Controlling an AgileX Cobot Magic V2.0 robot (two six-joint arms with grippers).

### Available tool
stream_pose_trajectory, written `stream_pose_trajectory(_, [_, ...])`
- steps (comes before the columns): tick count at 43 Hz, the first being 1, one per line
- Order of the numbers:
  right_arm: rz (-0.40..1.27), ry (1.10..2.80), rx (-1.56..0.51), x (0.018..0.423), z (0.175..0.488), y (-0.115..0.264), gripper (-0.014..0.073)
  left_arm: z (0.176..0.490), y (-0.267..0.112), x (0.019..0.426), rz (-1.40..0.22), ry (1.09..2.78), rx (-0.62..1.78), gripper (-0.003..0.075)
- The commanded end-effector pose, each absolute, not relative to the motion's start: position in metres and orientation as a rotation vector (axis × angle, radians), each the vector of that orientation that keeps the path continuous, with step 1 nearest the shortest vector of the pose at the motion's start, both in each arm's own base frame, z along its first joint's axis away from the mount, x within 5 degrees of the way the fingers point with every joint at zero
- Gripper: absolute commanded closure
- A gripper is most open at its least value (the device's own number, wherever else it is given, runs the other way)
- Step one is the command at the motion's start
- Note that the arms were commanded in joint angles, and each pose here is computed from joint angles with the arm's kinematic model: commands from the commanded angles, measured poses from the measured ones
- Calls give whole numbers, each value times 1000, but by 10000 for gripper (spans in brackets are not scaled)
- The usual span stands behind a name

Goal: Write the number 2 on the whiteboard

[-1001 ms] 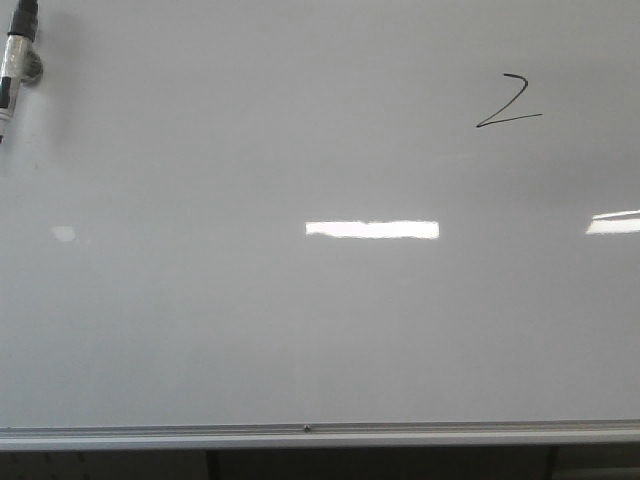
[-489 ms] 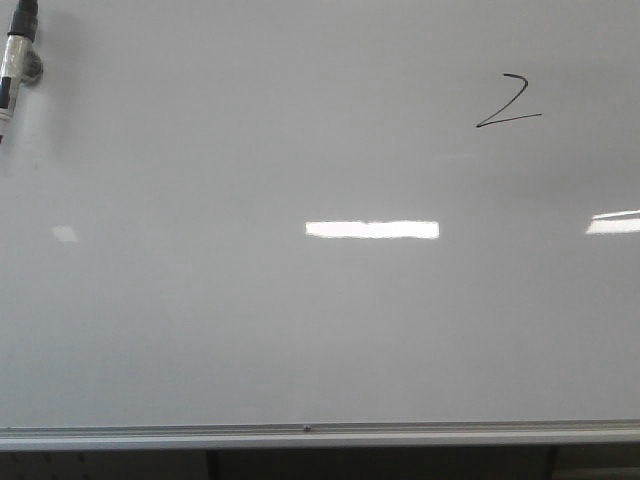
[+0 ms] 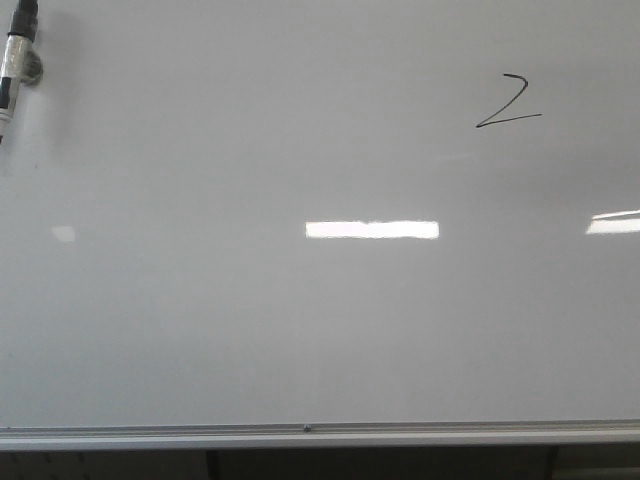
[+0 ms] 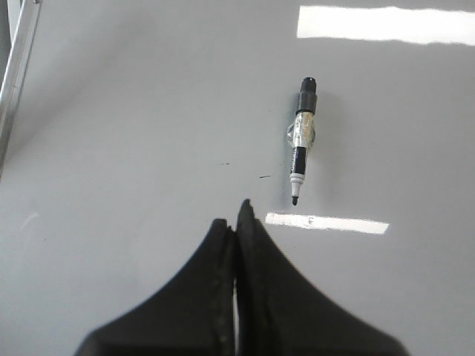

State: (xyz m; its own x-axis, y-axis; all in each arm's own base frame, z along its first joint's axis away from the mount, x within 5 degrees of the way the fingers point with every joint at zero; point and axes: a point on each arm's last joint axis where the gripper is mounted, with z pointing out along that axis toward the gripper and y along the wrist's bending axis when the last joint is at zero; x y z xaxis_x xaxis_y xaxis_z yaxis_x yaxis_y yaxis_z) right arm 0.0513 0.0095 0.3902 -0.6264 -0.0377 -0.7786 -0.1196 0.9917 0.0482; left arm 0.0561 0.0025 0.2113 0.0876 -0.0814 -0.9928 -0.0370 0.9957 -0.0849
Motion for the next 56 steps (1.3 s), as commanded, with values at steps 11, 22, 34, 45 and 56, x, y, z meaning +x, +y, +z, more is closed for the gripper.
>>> stream_pose_trajectory(11, [95,2174,-113,56,400,9,664,209,2,54,-29,1404,-84,741])
stream_pose_trajectory(22, [95,2175,-113,56,400,9,664,209,2,54,-29,1404,-84,741])
stream_pose_trajectory(34, [95,2175,-113,56,400,9,664,209,2,54,-29,1404,-84,741])
stream_pose_trajectory(45, [95,2175,-113,56,400,9,664,209,2,54,-29,1404,-84,741])
stream_pose_trajectory(56, [40,2053,-56,34,381,3,664,209,2,55,-28,1408,-86,741])
